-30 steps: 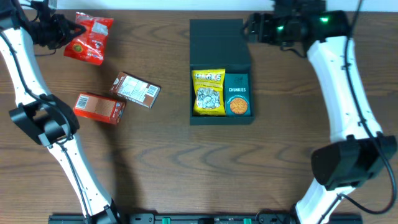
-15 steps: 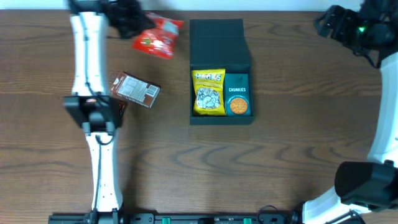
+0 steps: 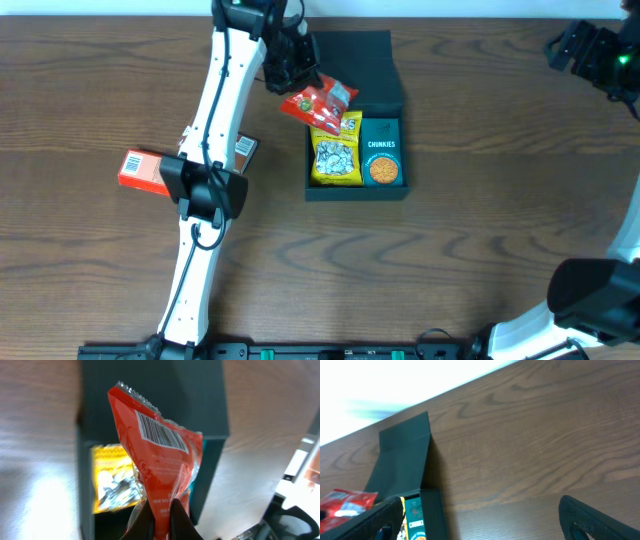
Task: Pack container
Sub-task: 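Lower the red bag into the box over the yellow bag and release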
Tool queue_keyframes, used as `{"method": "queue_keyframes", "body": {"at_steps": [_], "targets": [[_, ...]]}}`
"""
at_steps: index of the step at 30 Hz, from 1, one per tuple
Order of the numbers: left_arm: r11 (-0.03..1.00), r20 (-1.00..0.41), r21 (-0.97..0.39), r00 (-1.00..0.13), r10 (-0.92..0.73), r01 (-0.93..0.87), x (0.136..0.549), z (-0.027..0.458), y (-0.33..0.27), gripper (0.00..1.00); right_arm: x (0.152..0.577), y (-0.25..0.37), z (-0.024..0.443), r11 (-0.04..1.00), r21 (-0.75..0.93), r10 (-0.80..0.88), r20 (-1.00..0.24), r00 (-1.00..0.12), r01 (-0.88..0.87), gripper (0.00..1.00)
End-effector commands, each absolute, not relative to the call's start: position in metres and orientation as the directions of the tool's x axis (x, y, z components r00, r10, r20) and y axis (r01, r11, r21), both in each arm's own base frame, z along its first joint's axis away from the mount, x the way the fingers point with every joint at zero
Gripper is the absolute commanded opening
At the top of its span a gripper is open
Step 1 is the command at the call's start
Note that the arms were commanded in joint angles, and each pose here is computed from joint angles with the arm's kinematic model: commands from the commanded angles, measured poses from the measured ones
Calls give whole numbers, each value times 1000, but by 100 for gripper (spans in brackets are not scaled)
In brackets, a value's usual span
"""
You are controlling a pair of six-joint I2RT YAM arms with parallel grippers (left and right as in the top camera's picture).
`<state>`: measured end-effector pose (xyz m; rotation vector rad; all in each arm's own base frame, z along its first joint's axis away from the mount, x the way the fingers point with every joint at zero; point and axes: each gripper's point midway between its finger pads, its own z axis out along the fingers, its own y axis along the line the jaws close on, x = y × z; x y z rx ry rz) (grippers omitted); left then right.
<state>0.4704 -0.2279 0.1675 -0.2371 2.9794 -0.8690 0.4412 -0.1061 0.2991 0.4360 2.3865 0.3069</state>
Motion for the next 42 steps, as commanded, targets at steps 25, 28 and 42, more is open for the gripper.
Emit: {"method": "queue_keyframes", "body": {"at_steps": [25,28,42], "targets": [[888,-586,-352,-809,36,295,506,282,-240,6,436,-94,302,913,377,365,-575,-732,158,99],[891,-581,-343,-812,47,297,506,280,-236,6,435,-94,302,912,378,365,-572,-734,159,99],[837,-428,-542,-880,-204,69,440,252,-196,6,434,-90,301,907,394,367,-562,-741,150,99]]}}
